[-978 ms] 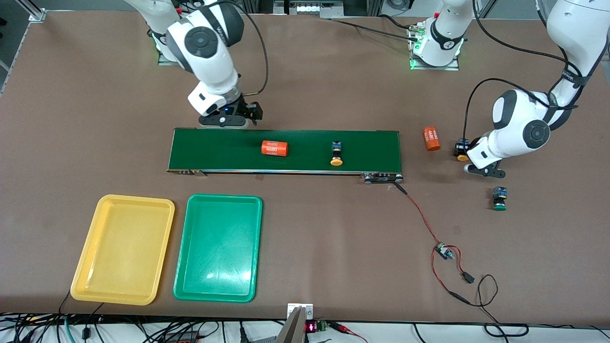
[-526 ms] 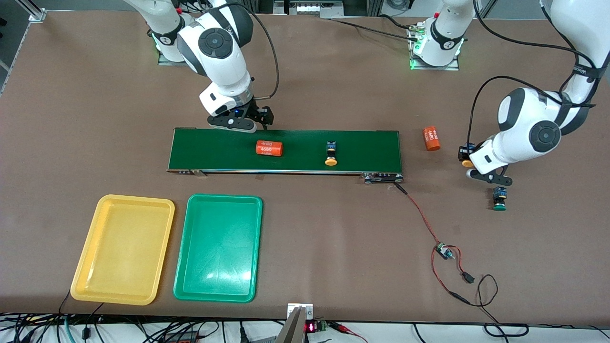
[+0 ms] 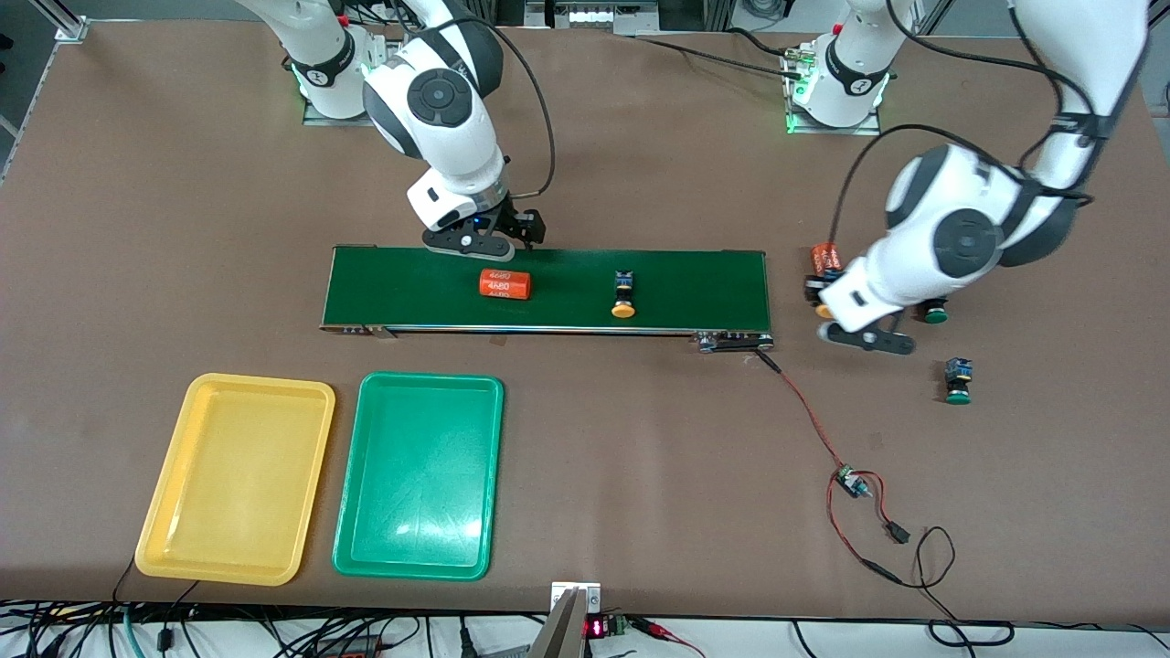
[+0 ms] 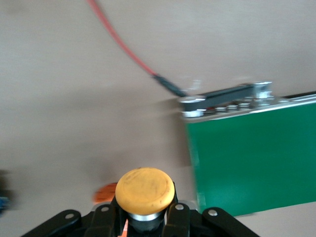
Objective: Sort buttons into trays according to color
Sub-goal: 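Place the yellow button on the belt with the left gripper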
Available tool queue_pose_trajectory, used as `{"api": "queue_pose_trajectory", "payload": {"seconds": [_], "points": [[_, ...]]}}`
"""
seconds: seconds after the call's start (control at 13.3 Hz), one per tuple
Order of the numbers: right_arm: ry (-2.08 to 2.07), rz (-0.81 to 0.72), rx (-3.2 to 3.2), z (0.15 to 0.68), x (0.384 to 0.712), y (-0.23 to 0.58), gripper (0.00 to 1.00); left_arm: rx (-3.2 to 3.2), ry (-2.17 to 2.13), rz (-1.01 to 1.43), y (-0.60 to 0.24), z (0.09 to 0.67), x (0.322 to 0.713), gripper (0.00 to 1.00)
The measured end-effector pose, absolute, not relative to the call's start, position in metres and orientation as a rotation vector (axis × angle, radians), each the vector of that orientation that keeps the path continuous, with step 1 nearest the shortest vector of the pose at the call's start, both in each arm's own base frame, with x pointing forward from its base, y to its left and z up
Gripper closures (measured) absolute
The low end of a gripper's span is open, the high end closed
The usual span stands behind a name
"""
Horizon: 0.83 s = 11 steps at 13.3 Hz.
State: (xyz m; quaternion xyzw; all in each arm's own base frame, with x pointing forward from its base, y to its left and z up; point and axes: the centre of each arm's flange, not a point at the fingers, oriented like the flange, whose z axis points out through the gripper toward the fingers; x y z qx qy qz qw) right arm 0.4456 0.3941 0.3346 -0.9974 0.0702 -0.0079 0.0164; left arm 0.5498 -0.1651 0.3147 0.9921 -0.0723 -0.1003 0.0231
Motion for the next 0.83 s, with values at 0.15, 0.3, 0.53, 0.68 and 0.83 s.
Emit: {"api": "queue_pose_trajectory", "payload": {"seconds": [0.15,0.3,0.53,0.68,0.83], "points": [[0.167,-0.021,-3.114,0.324,0.445,0.405,0.0,3.059,-0.182,-0.338,-0.21,0.305,0.54,0.67],[0.133,-0.021,-3.127,0.316,0.445,0.408,0.0,3.036,-0.141,-0.338,-0.239,0.295,0.534,0.67],[0.118,-0.026,-3.136,0.312,0.446,0.408,0.0,3.003,-0.099,-0.349,-0.258,0.278,0.529,0.67],[0.12,-0.027,-3.136,0.312,0.447,0.408,0.0,2.989,-0.082,-0.37,-0.258,0.269,0.529,0.67],[0.122,-0.028,-3.137,0.312,0.448,0.407,0.0,2.981,-0.073,-0.388,-0.256,0.261,0.529,0.67]]}}
